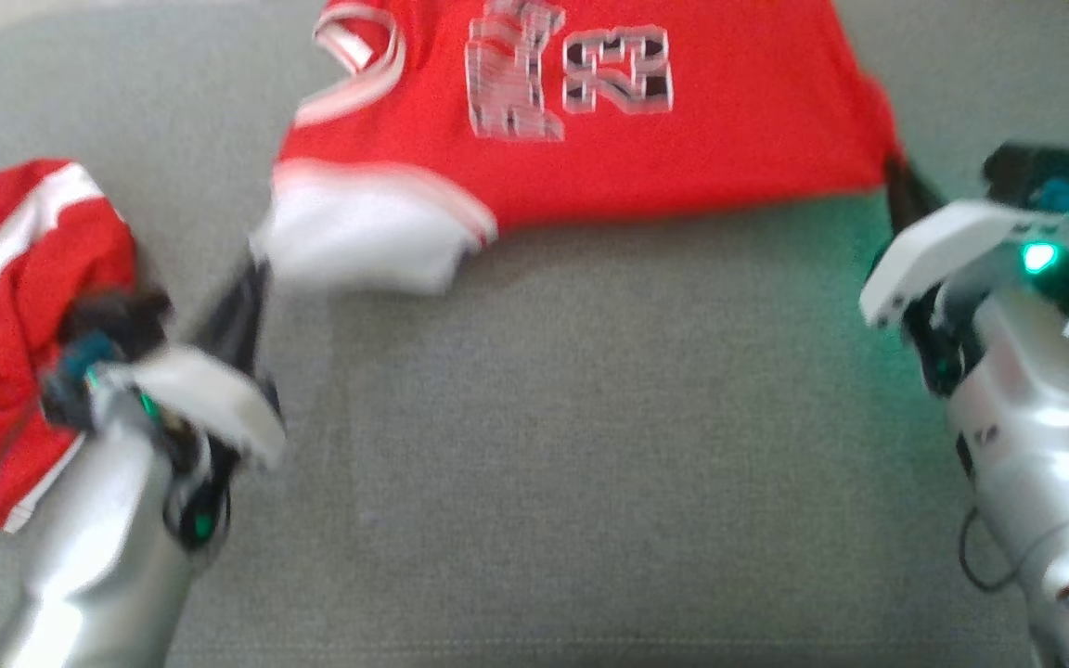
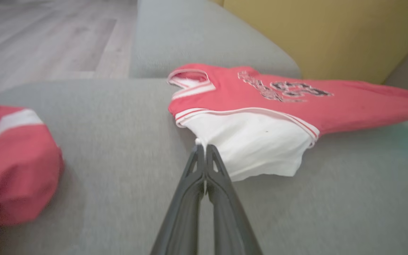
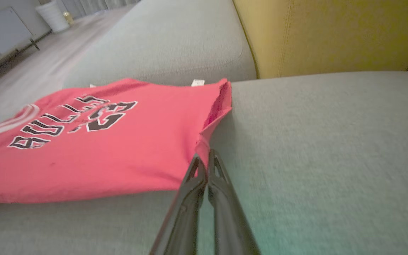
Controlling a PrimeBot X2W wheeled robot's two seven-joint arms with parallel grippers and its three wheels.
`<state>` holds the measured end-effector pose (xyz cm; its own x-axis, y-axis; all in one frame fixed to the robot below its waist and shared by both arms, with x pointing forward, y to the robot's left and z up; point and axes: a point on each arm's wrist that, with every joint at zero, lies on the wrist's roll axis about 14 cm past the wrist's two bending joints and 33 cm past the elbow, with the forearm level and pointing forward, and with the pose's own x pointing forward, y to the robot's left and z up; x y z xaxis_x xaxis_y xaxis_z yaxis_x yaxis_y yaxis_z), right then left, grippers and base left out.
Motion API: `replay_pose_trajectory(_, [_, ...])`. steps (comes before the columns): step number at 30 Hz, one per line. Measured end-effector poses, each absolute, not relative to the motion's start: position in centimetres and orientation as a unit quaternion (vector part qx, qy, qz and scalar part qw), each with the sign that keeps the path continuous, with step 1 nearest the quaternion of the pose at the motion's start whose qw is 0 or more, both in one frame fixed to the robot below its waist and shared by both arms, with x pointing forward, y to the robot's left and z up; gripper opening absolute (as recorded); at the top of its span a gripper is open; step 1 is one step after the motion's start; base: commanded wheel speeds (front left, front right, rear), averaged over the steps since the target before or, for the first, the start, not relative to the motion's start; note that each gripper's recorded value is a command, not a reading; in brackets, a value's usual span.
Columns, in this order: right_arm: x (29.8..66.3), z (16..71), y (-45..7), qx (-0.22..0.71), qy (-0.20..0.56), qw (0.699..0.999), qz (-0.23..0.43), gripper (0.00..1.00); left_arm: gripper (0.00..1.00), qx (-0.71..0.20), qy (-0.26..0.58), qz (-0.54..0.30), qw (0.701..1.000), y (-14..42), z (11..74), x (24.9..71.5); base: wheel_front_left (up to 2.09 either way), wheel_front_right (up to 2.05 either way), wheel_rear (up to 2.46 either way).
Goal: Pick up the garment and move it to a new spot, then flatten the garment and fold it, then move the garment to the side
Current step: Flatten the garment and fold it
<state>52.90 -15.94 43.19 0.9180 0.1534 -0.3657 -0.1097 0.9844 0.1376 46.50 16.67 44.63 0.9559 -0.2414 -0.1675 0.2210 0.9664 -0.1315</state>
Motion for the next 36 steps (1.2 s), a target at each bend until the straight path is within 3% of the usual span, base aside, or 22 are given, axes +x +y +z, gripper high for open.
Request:
replay_pose_trajectory(6, [48.9, 41.9, -16.6, -0.003, 0.254, 0.963, 0.088, 0.00, 0.00, -0.045, 0.177, -0.153, 0.971, 16.0, 41.7, 40.5, 0.00, 0.00, 0.00])
replay_pose_trajectory(16, [43.1, 39.7, -18.6, -0.043, 0.358, 0.928, 0.095, 0.00, 0.00, -0.104, 0.211, -0.164, 0.958, 16.8, 42.8, 35.6, 0.00, 0.00, 0.00])
replay_pose_trajectory(30, [36.7, 37.9, -19.9, -0.028, 0.487, 0.865, 0.118, 0.00, 0.00, -0.151, 0.297, -0.212, 0.919, 16.0, 42.4, 29.8, 0.00, 0.00, 0.00])
replay_pose_trajectory(36, [33.6, 37.2, -20.4, -0.027, 0.542, 0.829, 0.131, 0.00, 0.00, -0.158, 0.367, -0.239, 0.885, 15.4, 41.3, 26.4, 0.00, 0.00, 0.00])
